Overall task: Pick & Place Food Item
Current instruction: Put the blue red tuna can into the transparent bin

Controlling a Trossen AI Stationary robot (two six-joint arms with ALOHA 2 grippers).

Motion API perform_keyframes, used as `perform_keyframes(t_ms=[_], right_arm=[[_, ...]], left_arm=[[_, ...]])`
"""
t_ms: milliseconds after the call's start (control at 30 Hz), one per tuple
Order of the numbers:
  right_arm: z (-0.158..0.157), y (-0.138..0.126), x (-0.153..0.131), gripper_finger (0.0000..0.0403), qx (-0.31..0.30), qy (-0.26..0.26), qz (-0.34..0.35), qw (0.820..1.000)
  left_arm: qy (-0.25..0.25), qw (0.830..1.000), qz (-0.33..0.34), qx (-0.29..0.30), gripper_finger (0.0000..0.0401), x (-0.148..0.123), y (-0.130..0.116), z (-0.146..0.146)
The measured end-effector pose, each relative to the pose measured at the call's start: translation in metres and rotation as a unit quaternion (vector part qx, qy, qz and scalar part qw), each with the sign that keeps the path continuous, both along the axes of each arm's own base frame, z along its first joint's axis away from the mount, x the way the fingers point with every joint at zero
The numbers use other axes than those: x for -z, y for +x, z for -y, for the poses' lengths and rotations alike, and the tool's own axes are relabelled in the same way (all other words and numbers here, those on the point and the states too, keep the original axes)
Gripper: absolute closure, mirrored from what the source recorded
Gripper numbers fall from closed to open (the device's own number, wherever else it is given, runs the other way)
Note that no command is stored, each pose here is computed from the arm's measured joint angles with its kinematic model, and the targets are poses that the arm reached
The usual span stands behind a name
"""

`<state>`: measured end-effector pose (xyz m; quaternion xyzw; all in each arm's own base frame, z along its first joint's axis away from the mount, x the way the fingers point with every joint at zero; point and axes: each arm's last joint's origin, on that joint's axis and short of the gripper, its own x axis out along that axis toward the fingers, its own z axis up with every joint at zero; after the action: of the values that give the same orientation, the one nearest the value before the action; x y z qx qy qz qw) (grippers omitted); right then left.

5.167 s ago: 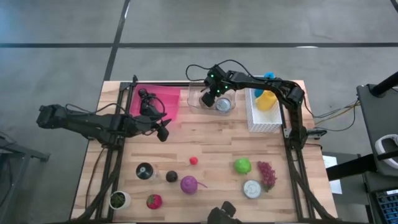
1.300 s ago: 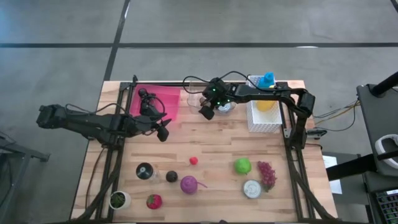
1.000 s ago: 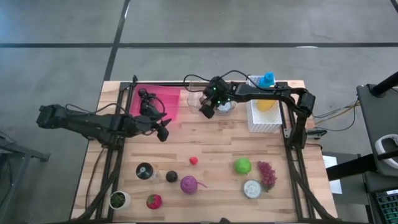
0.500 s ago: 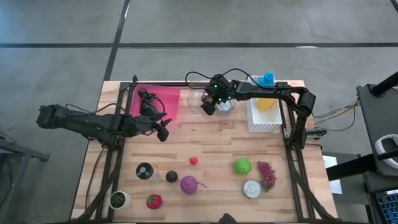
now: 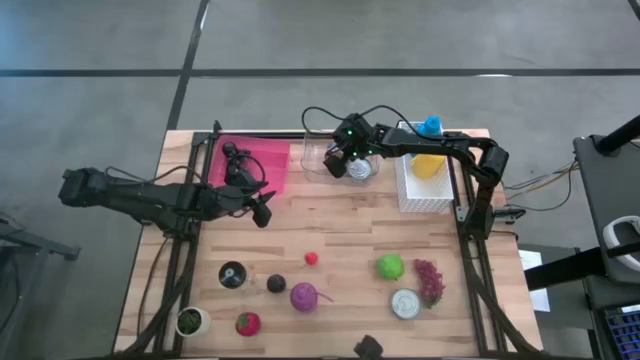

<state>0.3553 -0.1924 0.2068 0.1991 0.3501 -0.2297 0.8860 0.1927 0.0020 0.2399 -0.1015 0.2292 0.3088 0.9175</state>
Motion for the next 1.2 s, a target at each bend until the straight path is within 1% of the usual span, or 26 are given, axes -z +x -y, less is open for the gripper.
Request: perform_keyframes(t_ms=[167,433,700,833,1067,1200], right_arm=[[-0.001,-0.002,0.004,0.0003,0.002,0.012,-0.003,1.000],[-0.007,0.001,0.004,0.0003,-0.023,0.040,0.012,0.999],[-0.018,0.007,0.003,0.0003,-0.041,0.042,0.012,0.998],[-0.021,0.009,0.002,0.0003,-0.059,0.058,0.021,0.996],[-0.026,0.011,0.001,0.0003,-0.072,0.081,0.031,0.994],[-0.027,0.013,0.000,0.0003,-0.077,0.077,0.039,0.993]], left_arm=[[0.000,1.000,0.000,0.000,0.0229,0.000,0.000,0.000],[0.000,1.000,0.000,0.000,0.0232,0.000,0.000,0.000],[0.000,1.000,0.000,0.000,0.0229,0.000,0.000,0.000],[0.000,1.000,0.000,0.000,0.0232,0.000,0.000,0.000],[0.000,1.000,0.000,0.000,0.0228,0.000,0.000,0.000],[0.000,1.000,0.000,0.000,0.0226,0.000,0.000,0.000]])
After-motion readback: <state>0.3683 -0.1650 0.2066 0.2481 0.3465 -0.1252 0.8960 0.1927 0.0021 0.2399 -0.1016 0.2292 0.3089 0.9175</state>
